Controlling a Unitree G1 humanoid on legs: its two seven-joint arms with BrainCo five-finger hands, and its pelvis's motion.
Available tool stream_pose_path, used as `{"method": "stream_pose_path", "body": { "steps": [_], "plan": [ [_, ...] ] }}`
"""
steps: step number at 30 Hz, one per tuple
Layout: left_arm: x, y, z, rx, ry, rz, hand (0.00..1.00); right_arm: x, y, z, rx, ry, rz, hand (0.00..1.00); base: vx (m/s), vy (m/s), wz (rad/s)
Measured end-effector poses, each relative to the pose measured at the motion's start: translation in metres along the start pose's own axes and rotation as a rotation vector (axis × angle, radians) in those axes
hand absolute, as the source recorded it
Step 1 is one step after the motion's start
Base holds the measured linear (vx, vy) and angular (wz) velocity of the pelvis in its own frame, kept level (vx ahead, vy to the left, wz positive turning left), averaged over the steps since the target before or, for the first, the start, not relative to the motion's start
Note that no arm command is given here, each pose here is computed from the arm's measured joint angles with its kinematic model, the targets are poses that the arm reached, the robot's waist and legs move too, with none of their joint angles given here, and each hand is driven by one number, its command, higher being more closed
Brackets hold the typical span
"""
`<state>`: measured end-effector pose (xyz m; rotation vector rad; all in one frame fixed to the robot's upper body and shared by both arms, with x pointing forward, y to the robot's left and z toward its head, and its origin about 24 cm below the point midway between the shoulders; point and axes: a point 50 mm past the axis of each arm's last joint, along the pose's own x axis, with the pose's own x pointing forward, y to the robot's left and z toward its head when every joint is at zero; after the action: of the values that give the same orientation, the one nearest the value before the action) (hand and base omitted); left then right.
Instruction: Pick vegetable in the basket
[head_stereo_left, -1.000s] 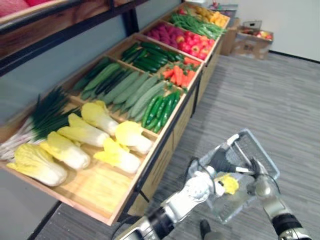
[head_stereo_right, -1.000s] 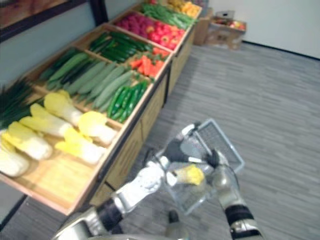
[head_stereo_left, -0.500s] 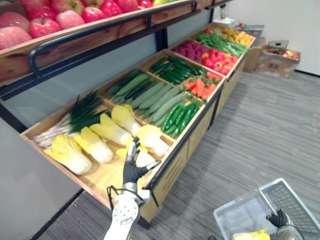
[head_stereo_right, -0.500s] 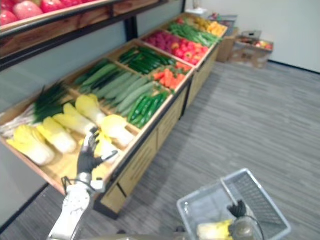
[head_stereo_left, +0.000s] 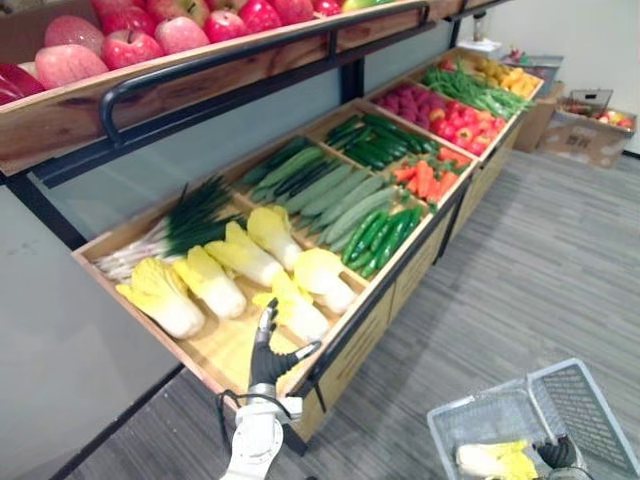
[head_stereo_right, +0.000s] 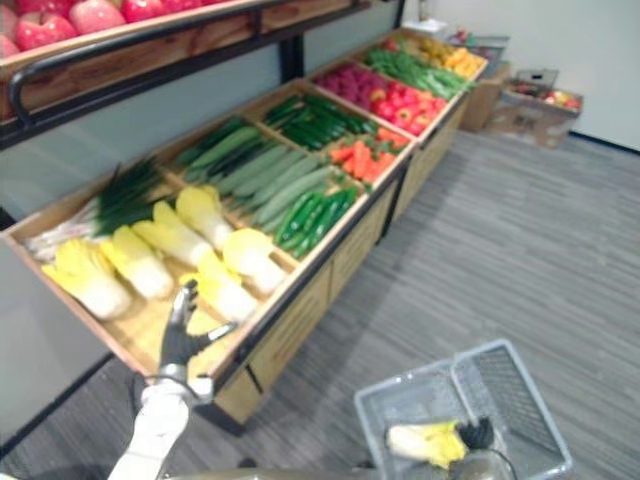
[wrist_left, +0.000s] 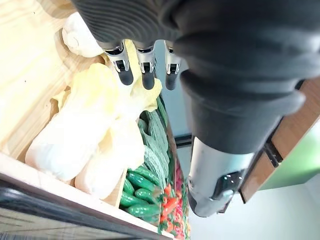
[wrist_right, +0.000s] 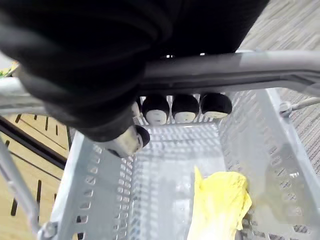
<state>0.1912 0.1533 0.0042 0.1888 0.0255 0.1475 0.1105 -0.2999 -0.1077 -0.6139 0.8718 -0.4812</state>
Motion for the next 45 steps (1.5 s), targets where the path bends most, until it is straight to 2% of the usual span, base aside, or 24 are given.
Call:
{"method": "stream_pose_path", "body": {
  "steps": [3, 6, 12, 14, 19, 26, 34, 37, 41, 45],
  "plan": [
    [0.006, -0.009, 0.009, 0.023, -0.051, -0.043, 0.00, -0.001, 0.002, 0.028, 0.055, -0.098, -0.029, 1.00, -0.13, 0.137, -0.88],
    [0.014, -0.008, 0.016, 0.006, -0.078, -0.014, 0.00, 0.001, 0.008, 0.066, 0.094, -0.209, -0.032, 1.00, -0.23, 0.123, -1.42],
    [0.018, -0.002, 0.027, -0.017, -0.121, 0.000, 0.00, 0.002, -0.003, 0.089, 0.063, -0.312, -0.066, 1.00, -0.20, 0.063, -0.98],
    [0.018, -0.007, 0.030, -0.036, -0.131, -0.008, 0.00, 0.003, -0.007, 0.088, 0.055, -0.310, -0.078, 1.00, -0.18, -0.022, -0.79],
    [0.022, 0.010, 0.033, -0.014, -0.156, 0.053, 0.00, 0.003, -0.004, 0.089, 0.040, -0.315, -0.064, 1.00, -0.16, -0.188, -0.57],
    [0.014, -0.003, 0.027, -0.066, -0.108, 0.046, 0.00, -0.001, -0.001, 0.071, -0.007, -0.281, -0.049, 1.00, -0.24, -0.193, -0.17],
    [-0.008, 0.002, 0.006, -0.093, -0.001, 0.063, 0.00, 0.003, -0.008, 0.075, -0.024, -0.295, -0.068, 1.00, -0.14, -0.036, -0.51],
    [-0.009, 0.005, 0.000, -0.090, 0.023, 0.085, 0.00, 0.001, -0.008, 0.060, -0.034, -0.254, -0.065, 1.00, 0.02, 0.169, -0.39],
    [-0.003, 0.024, -0.036, 0.027, 0.156, 0.128, 0.00, -0.005, -0.008, 0.037, -0.002, -0.181, -0.074, 1.00, 0.03, 0.137, 0.22],
    [-0.015, 0.050, -0.082, 0.248, 0.358, 0.121, 0.00, -0.004, -0.012, 0.027, 0.010, -0.136, -0.087, 1.00, 0.02, 0.047, -0.14]
  ]
}}
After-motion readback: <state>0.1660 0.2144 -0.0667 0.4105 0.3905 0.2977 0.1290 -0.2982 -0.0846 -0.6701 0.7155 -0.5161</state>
